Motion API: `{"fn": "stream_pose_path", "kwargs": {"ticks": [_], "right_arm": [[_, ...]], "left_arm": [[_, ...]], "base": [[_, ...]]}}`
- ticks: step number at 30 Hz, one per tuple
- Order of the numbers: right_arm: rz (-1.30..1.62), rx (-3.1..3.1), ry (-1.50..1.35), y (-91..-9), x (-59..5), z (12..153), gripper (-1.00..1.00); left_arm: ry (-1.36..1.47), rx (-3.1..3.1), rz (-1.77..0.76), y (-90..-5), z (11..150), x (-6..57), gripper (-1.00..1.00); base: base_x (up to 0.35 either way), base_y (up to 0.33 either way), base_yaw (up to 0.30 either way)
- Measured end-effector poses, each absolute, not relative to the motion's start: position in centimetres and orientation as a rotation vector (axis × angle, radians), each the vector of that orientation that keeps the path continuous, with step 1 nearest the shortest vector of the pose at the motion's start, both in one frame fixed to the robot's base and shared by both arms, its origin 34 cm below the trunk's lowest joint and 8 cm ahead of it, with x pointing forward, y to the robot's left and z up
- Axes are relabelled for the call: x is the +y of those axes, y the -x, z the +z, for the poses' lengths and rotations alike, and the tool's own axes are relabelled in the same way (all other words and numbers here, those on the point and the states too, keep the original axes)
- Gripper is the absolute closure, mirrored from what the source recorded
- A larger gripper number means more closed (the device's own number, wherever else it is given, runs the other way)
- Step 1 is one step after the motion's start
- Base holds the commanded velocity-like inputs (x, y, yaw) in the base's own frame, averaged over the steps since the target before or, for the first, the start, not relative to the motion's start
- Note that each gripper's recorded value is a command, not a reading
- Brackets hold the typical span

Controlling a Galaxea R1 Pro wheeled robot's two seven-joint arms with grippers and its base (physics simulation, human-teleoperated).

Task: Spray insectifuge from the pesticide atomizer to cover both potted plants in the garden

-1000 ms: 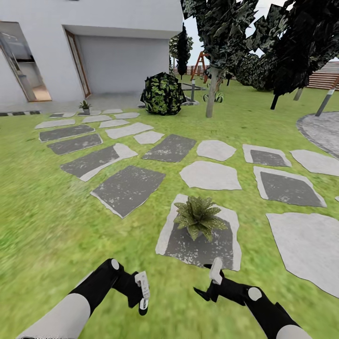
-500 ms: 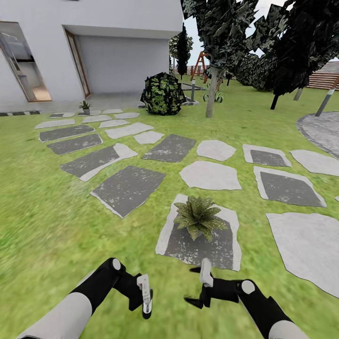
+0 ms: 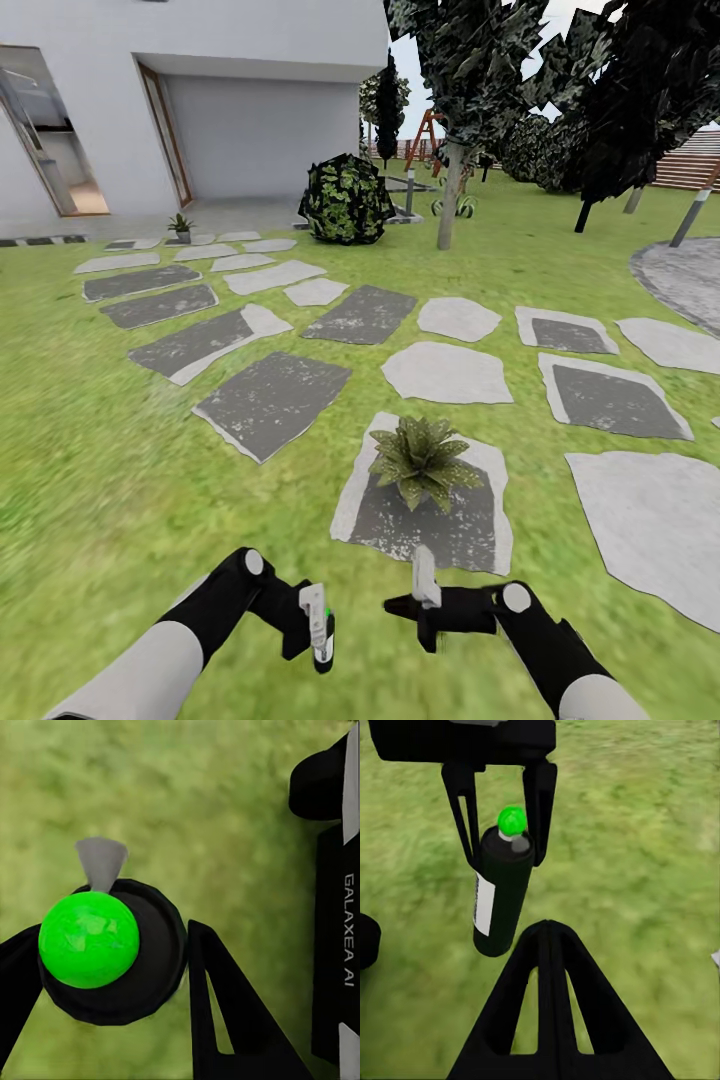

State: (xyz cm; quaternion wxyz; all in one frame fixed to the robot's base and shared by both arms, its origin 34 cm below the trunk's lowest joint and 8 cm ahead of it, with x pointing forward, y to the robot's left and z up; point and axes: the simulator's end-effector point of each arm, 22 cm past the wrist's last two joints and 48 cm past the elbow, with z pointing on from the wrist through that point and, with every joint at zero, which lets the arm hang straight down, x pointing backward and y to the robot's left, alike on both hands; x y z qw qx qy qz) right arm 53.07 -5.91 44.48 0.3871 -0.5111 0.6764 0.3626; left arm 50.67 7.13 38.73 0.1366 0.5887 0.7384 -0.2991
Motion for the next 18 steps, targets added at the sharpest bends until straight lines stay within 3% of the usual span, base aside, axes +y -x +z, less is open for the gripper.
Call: {"fn": "stream_pose_path", "kwargs": {"ticks": [18], "right_arm": [[0.930,1.719,1.297,-53.1,-5.5,44.7,1.00]], "left_arm": [[-1.717,2.012,-0.937,-50.3,40.4,1.9,1.00]], "base": [[0.000,0.000,0.000]]}}
